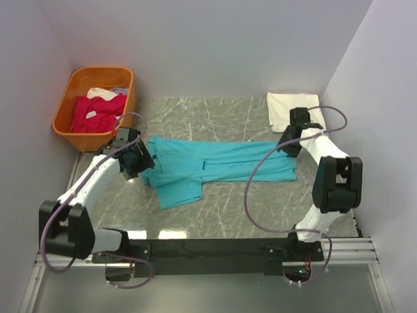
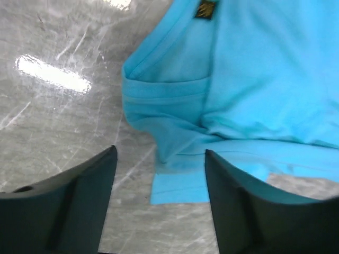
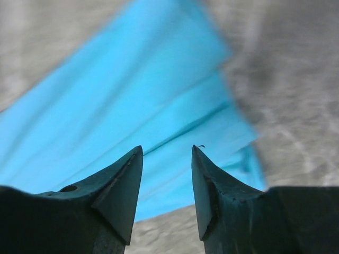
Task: Fold and stack the t-shirts
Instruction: Fold the tshirt
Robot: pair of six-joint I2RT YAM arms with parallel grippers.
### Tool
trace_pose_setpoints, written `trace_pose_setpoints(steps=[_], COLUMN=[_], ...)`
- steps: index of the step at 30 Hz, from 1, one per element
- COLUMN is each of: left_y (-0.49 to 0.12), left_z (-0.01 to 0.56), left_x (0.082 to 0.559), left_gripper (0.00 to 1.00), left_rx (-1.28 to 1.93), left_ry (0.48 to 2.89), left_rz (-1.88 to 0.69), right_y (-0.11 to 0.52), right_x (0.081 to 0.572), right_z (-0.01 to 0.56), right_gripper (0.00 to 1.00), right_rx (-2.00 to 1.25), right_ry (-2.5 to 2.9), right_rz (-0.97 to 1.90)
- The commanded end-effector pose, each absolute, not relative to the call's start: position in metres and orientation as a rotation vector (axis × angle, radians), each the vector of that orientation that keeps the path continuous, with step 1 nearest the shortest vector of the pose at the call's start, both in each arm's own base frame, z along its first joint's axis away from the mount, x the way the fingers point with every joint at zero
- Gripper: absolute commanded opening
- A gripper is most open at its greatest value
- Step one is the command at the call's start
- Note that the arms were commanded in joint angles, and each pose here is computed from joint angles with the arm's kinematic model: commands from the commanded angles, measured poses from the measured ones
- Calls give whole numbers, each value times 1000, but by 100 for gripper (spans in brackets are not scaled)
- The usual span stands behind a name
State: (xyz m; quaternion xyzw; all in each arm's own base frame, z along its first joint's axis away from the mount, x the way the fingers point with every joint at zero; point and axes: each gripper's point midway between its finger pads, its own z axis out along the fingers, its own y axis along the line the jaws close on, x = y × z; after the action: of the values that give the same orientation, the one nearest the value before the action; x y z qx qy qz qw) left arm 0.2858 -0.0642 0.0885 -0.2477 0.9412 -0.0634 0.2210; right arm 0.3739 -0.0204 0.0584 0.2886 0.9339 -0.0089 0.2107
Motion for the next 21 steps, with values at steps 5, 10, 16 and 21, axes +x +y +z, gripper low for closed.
trace_pose_setpoints(steps=[5, 10, 16, 21], left_y=[-73, -102, -123, -128], left_z=[124, 102, 72, 58], left_x=[252, 216, 192, 187], left_gripper=[83, 85, 84, 83], left_rx=[-661, -653, -644, -628], left_ry=[2495, 2546, 2634, 2665], left_rz=[-329, -417, -436, -429], right_y=[105, 220, 294, 327], right_x=[370, 314, 268, 243], right_z=[122, 114, 92, 75], right_gripper=[50, 50, 50, 50], right_rx=[263, -127, -308, -412], right_ry=[2448, 2503, 2589, 2684], right_rz=[328, 590, 775, 806])
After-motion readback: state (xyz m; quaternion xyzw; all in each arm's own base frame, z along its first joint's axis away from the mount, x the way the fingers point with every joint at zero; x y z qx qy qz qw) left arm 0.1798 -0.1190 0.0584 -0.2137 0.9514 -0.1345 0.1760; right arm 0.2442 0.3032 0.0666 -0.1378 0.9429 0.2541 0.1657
